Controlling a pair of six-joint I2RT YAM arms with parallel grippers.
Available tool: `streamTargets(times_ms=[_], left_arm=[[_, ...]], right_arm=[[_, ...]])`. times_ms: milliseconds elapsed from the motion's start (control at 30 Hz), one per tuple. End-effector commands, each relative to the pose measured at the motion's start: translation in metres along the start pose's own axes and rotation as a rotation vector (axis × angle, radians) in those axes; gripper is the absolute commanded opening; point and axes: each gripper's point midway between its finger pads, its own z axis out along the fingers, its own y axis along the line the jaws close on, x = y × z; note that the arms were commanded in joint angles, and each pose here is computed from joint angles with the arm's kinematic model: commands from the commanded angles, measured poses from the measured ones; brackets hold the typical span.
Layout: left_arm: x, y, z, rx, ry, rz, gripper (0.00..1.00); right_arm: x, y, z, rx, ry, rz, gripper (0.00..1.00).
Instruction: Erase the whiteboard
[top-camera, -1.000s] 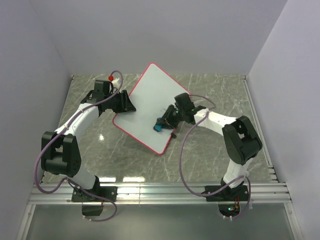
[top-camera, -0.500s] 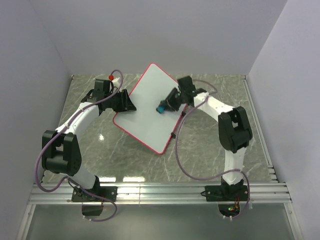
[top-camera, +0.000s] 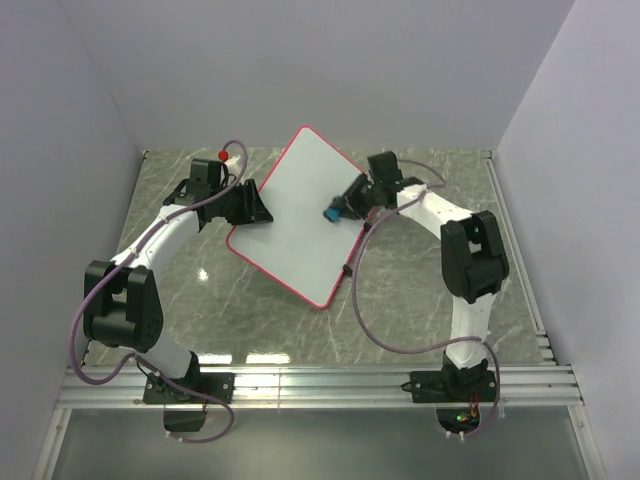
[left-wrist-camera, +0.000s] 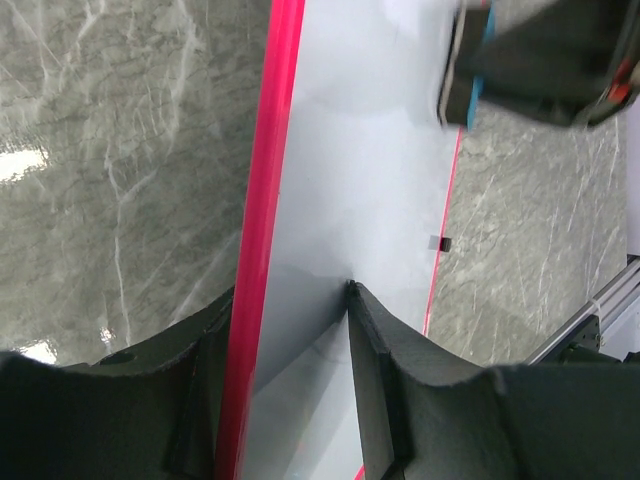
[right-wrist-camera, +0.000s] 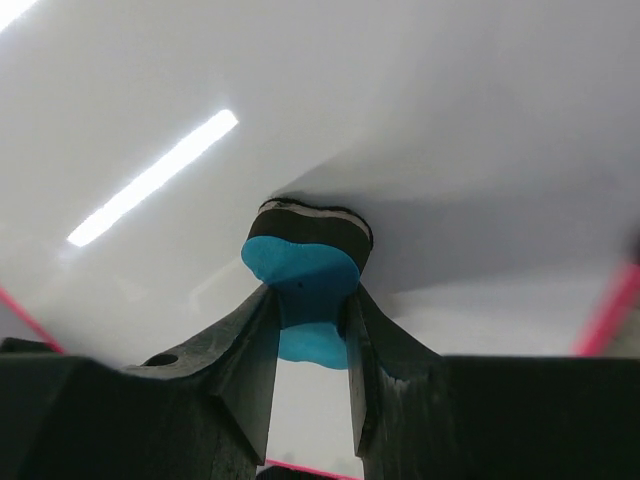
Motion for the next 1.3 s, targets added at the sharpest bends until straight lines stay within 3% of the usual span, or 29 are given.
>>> streamTargets(times_ms=[0,100,267,467,600,800,867,967,1100,1267], left_arm=[[0.014,-0.015,0.003,0.048,0.051,0.038,0.00],[0.014,-0.014,0.006,0.048,0.058,0.035,0.00],[0.011,-0.015,0.008,0.056,0.059,0.034,0.00],[0.011,-0.017,0.010,0.061,0.063,0.030,0.00],[0.012,-0.019,0.009,0.059,0.069,0.035,0.00],[0.015,-0.021,0.010,0.055,0.082,0.036,0.00],[0.011,-0.021,0.009,0.049,0.075,0.041,0.00],[0.005,-0.022,0.007,0.040,0.065,0.046,0.00],[0.001,-0.023,0.007,0.036,0.058,0.049,0.00],[-0.003,-0.024,0.008,0.036,0.056,0.050,0.00]], right_arm=[[0.014,-0.050,-0.015,0.088,0.008,0.004,0.00],[0.038,-0.094,-0.023,0.171,0.040,-0.002,0.00],[0.042,-0.097,-0.027,0.165,0.043,0.006,0.00],[0.009,-0.038,-0.024,0.077,-0.003,-0.027,0.00],[-0.011,0.030,-0.018,-0.067,0.000,-0.032,0.00],[-0.028,0.080,0.015,-0.182,0.069,-0.031,0.00],[-0.027,0.076,0.023,-0.174,0.092,-0.019,0.00],[-0.014,0.069,0.020,-0.169,0.116,-0.019,0.00],[0.041,0.031,0.013,-0.095,0.209,-0.050,0.00],[0.098,0.017,-0.023,-0.090,0.273,-0.128,0.00]])
